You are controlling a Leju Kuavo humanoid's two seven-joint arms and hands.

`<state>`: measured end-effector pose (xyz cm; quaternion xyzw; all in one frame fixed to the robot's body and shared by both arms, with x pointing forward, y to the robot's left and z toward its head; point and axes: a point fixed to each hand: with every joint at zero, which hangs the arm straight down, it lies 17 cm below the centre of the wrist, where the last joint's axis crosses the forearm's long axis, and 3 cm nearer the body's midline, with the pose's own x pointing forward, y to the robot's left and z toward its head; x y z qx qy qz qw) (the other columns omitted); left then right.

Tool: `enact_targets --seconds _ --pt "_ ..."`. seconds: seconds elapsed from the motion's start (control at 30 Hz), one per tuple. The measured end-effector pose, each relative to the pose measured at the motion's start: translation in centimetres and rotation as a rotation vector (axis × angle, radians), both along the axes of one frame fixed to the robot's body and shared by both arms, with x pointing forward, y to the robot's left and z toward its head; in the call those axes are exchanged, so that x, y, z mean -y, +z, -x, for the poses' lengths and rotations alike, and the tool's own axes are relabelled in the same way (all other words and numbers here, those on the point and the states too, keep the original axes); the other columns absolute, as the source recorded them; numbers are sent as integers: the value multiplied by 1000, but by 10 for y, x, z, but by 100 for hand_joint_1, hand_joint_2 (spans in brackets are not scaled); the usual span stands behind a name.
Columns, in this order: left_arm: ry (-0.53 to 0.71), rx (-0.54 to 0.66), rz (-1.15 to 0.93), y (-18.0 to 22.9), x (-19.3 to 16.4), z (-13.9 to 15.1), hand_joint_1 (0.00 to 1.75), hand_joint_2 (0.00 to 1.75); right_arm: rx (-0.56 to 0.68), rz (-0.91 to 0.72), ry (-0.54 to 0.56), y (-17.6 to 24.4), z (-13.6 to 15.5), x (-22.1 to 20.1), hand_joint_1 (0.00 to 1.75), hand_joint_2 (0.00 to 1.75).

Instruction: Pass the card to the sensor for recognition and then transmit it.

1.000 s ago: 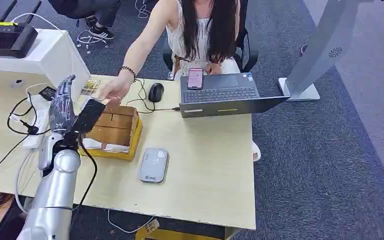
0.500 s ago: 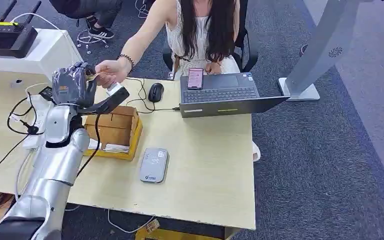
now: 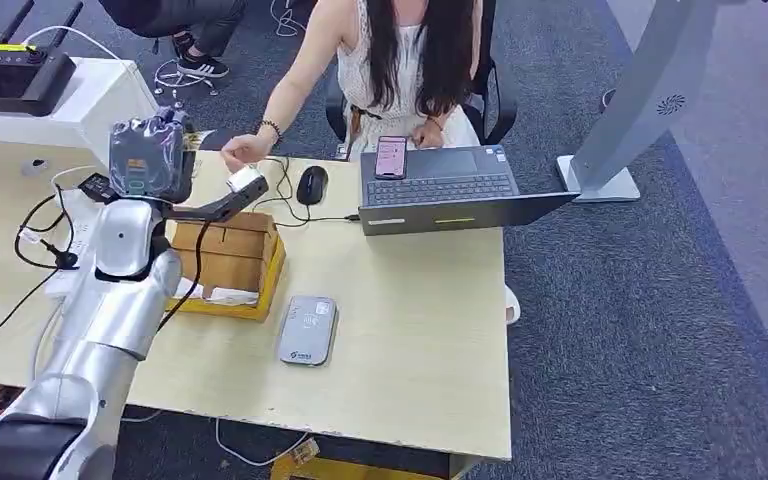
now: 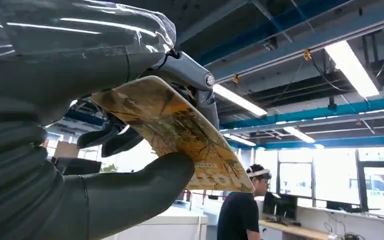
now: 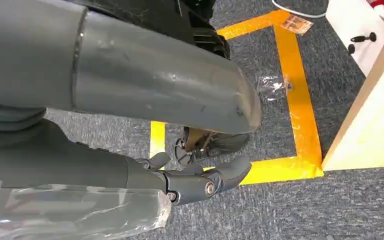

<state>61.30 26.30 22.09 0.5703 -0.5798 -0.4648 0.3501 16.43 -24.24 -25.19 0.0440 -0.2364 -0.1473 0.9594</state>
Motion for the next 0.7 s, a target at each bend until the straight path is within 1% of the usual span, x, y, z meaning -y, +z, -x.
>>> enact_targets --seconds 0.13,0.27,0.43,0.6,0.7 --pt "-13 -5 -3 -2 2 1 175 175 -4 2 -1 -1 1 1 0 0" --pt "-64 -25 -8 -13 18 8 175 175 -8 11 -8 -1 2 2 0 0" --pt "-145 -108 -25 -42 58 30 175 175 -15 12 -14 -2 6 3 0 0" --pt "-241 -201 -48 -71 111 57 175 175 -21 11 -20 -3 10 3 0 0" --pt "-275 -238 -57 -83 132 71 175 175 -26 12 -21 -4 12 3 0 0"
